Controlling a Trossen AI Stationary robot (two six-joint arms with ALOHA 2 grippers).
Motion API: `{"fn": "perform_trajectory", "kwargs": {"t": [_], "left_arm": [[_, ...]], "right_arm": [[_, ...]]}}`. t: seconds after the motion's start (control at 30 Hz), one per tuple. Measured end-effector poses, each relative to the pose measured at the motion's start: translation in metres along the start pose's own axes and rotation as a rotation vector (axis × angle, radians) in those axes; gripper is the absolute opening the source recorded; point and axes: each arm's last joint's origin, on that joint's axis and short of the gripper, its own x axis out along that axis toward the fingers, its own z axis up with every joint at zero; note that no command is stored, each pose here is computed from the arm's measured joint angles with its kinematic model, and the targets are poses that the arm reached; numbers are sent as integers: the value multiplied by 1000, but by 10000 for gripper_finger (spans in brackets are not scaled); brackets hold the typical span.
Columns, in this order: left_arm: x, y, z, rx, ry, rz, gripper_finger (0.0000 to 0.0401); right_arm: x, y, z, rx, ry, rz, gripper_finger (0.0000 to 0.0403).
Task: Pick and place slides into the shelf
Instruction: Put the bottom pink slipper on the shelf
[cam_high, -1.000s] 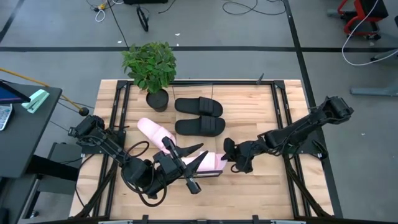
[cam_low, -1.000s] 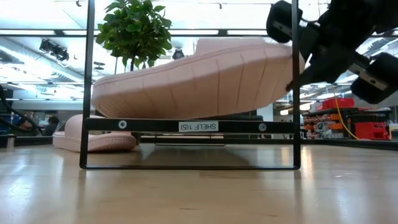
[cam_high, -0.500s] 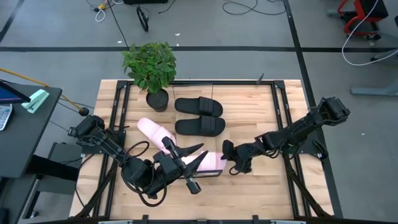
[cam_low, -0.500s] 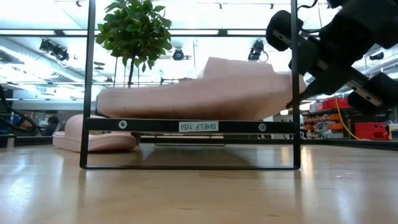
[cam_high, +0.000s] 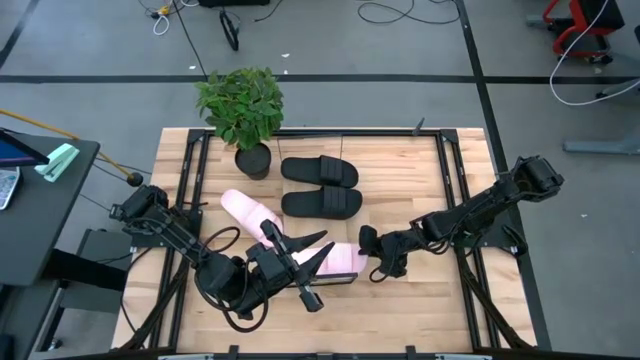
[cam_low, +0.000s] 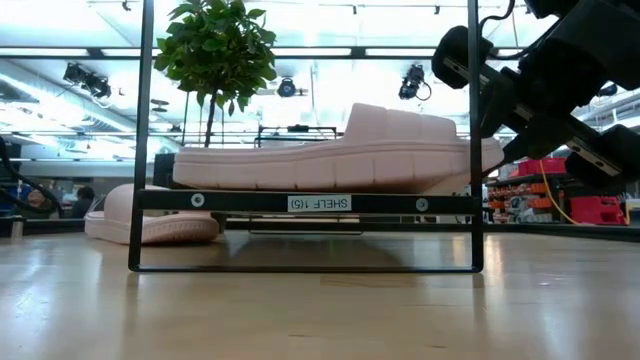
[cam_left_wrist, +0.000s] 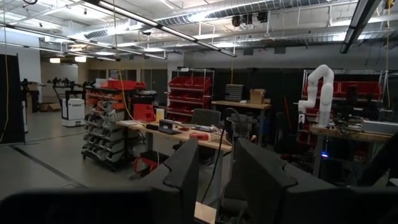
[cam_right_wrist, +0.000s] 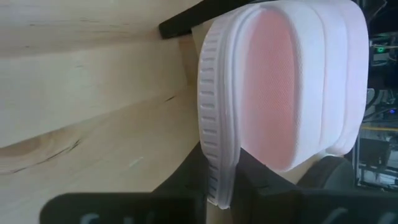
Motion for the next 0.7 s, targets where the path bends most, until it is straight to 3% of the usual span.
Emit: {"fn": "perform_trajectory", "kwargs": {"t": [0.2,0.7], "left_arm": [[0,0,0,1,0,1,110],[1,0,0,1,0,2,108]], "right_arm": [[0,1,0,1,-8,13,48],[0,7,-2,-13,-14,94,161]]}}
